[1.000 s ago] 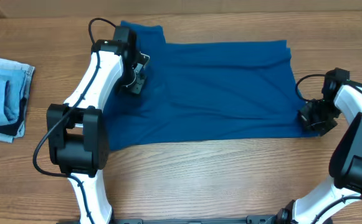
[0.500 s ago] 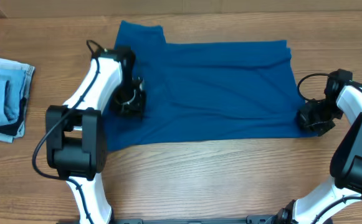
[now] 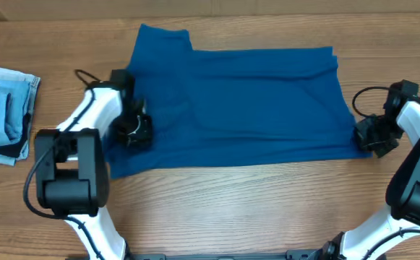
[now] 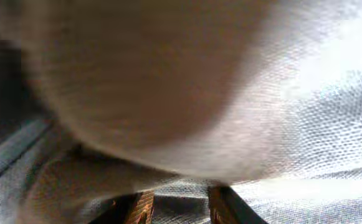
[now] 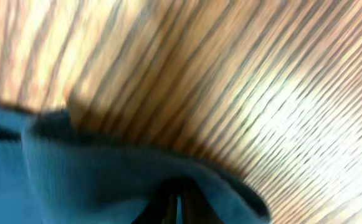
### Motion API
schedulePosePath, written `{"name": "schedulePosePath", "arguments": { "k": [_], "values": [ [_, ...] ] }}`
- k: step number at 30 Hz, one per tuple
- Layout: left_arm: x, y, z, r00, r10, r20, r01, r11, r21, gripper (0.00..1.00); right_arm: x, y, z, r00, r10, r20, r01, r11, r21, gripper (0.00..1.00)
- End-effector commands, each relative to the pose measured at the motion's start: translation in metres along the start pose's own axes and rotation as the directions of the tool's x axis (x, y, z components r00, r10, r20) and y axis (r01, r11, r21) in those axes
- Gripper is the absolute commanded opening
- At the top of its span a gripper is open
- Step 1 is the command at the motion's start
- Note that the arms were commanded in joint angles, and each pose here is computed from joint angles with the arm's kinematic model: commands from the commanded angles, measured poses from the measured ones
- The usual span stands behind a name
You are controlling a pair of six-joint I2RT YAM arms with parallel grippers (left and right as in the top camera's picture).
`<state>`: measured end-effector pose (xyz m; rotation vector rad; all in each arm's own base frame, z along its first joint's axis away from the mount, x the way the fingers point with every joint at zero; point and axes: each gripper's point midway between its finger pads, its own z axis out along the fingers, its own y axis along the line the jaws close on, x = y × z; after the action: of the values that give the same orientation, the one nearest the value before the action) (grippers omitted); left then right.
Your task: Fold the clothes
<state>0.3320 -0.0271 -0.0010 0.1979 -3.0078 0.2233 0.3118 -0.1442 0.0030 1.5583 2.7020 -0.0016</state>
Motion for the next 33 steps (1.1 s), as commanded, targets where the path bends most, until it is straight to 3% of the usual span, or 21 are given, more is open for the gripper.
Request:
{"name": "schedulePosePath", "arguments": {
  "k": [1, 7, 13, 17, 20, 25, 28, 29, 33],
  "values": [
    [0.017, 0.064, 0.022, 0.994, -0.074, -0.078, 0.061, 0.985, -0.159, 0.33, -0.036, -0.016, -0.012, 0.996, -0.002, 0.092, -0.001, 0.999, 0.034, 0.07],
    [0.003, 0.061, 0.009, 0.998, -0.028, -0.049, 0.021, 0.988, -0.151, 0.31, -0.037, 0.03, -0.054, 0.993, -0.112, 0.039, 0.117, 0.98, -0.159, 0.25],
    [-0.028, 0.035, -0.05, 0.998, 0.019, 0.055, -0.016, 0.999, -0.051, 0.31, 0.017, 0.071, -0.079, 0.959, -0.259, -0.116, 0.212, 0.925, -0.317, 0.26],
    [-0.045, -0.006, -0.091, 0.966, 0.171, 0.194, -0.186, 0.981, 0.063, 0.43, 0.049, 0.096, -0.08, 0.919, -0.373, -0.124, 0.317, 0.889, -0.331, 0.29],
    [-0.048, -0.027, -0.089, 0.945, 0.244, 0.217, -0.262, 0.963, 0.06, 0.51, 0.066, 0.112, -0.081, 0.895, -0.431, -0.114, 0.374, 0.865, -0.336, 0.34],
    [-0.054, -0.063, -0.071, 0.914, 0.338, 0.226, -0.357, 0.933, 0.05, 0.54, 0.081, 0.126, -0.081, 0.87, -0.483, -0.1, 0.425, 0.838, -0.343, 0.36],
    [-0.063, -0.07, -0.064, 0.905, 0.349, 0.243, -0.369, 0.929, 0.04, 0.48, 0.081, 0.129, -0.081, 0.867, -0.49, -0.09, 0.434, 0.832, -0.346, 0.37],
    [-0.067, -0.071, -0.064, 0.905, 0.338, 0.259, -0.36, 0.932, 0.042, 0.46, 0.081, 0.133, -0.082, 0.859, -0.508, -0.071, 0.45, 0.814, -0.368, 0.37],
    [-0.088, -0.081, -0.099, 0.894, 0.277, 0.352, -0.328, 0.94, 0.091, 0.5, 0.101, 0.171, -0.106, 0.705, -0.705, 0.081, 0.598, 0.528, -0.603, 0.52]
  ]
}}
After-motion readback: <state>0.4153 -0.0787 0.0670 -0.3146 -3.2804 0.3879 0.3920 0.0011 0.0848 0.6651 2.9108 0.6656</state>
